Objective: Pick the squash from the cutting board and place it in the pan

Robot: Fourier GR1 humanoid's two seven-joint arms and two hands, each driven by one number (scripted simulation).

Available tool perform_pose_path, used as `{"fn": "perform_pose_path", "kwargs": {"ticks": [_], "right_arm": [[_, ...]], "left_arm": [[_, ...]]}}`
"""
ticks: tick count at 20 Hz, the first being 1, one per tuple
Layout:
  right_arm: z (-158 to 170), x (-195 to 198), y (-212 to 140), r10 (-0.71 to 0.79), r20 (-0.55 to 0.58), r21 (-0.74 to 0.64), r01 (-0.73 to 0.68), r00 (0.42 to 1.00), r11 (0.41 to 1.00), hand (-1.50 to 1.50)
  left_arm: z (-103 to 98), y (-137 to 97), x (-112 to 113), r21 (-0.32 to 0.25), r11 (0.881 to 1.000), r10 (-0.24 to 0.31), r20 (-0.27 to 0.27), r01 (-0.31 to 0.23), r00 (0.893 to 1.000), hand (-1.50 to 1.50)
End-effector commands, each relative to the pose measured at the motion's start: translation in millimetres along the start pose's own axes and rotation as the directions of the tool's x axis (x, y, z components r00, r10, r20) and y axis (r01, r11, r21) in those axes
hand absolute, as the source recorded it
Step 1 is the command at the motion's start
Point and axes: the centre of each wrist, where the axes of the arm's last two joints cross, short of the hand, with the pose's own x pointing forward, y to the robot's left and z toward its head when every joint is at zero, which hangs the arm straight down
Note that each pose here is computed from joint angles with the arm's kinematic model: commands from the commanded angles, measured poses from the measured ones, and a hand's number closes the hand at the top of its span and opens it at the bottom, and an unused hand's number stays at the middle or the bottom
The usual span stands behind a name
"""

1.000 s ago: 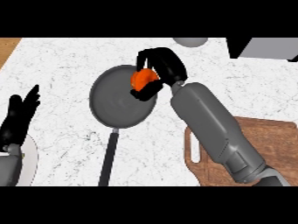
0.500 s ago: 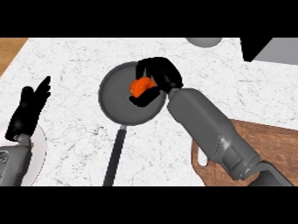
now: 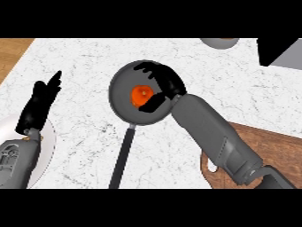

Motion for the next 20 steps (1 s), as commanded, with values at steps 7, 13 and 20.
{"fn": "perform_pose_path", "kwargs": {"ticks": [7,13,20], "right_arm": [[7,-3,8,-0.182,0.084,-0.107,0.191,0.98,0.976,-1.5],[-3,12,-4,-0.271,0.124,-0.222,0.293,0.954,0.93,-1.5],[-16,4,-26,-0.334,0.08,-0.308,0.342,0.939,0.888,-1.5]], "left_arm": [[-3,-10,-2,-0.006,1.0,0.005,0.008,-0.005,1.0,0.0],[-5,3,4,0.013,1.0,0.004,-0.016,-0.004,1.0,0.0],[4,31,-19,0.091,0.996,0.027,-0.078,-0.02,0.997,0.0]]}}
